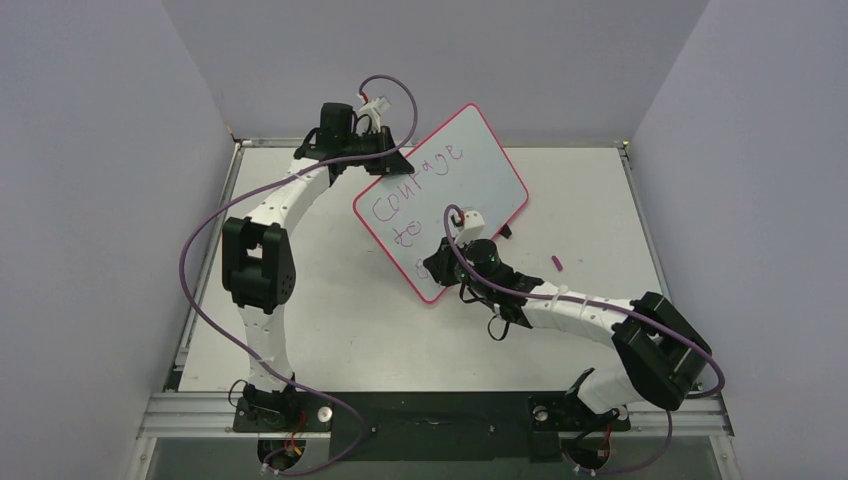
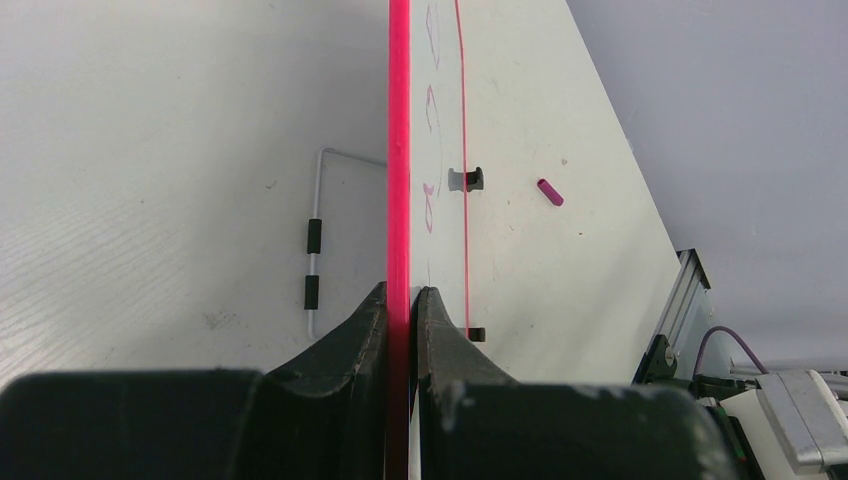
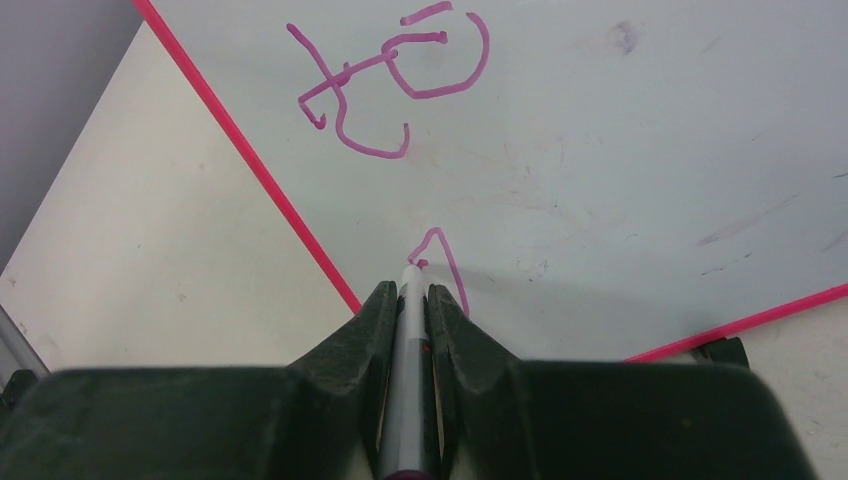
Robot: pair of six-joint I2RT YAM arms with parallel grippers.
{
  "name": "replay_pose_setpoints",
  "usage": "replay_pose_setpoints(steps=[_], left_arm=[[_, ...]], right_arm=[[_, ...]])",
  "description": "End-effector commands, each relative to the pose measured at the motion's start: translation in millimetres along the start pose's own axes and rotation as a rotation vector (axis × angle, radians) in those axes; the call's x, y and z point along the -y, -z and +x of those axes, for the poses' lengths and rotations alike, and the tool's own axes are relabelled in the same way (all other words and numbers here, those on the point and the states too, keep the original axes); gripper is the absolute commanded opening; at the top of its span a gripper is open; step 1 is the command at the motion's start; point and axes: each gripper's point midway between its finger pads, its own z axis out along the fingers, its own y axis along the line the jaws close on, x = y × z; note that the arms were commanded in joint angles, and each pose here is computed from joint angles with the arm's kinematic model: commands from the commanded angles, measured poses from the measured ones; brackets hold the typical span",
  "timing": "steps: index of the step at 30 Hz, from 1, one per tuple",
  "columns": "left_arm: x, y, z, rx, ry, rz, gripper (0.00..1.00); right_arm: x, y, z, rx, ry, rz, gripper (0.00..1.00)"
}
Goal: Write a sentence on the whiteboard
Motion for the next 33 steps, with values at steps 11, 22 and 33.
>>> replay_pose_setpoints(steps=[11, 22, 33], left_arm=[[8.1, 2.6, -4.1, 0.01, -0.126, -0.028, 0.0], [6.5, 1.2, -4.8, 0.01, -0.126, -0.027, 0.0], [6.2, 0.9, -3.8, 0.008, -0.125, -0.028, 0.0]], right_arm=[[-2.7, 22.9, -46.0, 0.11, 0.036, 0.037, 0.0], [11.7, 1.5, -33.9, 0.066, 0.024, 0.07, 0.0], [33.4, 1.1, -12.7, 0.027, 0.021, 0.122, 0.0]])
